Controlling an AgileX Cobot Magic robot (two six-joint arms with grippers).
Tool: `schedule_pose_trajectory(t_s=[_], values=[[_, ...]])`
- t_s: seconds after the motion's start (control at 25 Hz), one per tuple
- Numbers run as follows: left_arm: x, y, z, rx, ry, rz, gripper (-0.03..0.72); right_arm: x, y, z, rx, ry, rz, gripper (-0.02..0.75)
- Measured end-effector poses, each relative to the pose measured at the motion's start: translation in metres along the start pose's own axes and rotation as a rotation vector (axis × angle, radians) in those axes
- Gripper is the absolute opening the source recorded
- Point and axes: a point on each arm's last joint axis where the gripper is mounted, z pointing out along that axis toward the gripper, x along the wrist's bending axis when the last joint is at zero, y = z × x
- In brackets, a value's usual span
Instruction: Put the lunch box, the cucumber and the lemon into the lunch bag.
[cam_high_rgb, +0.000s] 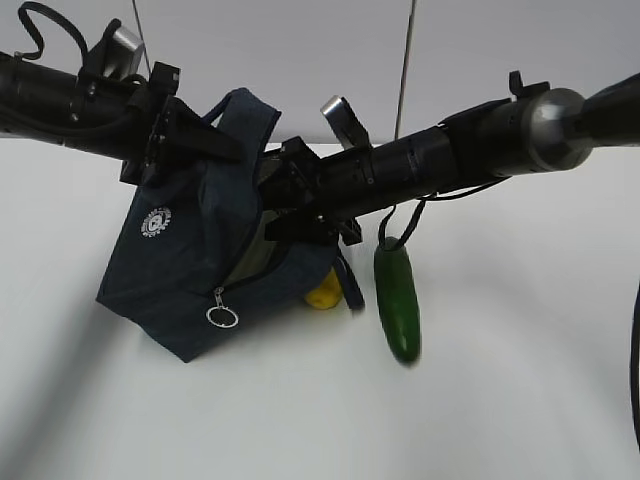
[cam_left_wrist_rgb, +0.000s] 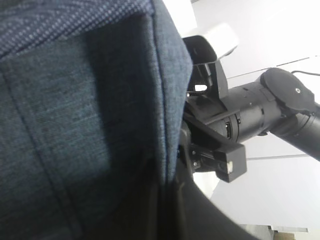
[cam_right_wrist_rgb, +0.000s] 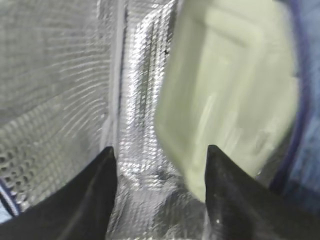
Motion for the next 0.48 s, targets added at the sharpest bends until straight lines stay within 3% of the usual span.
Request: schedule_pose_trajectory(t_s=[0.36, 0.48], values=[[0.005, 0.003, -0.010, -0.009, -0.008, -0.012, -0.010, 0.005, 0.012, -0.028, 0.056, 0.109, -0.070, 0.424], [0.010, 0.006, -0.018, -0.026, -0.003, -0.031, -0.010, 0.009, 0.017, -0.033, 0.076, 0.083, -0.115, 0.424]])
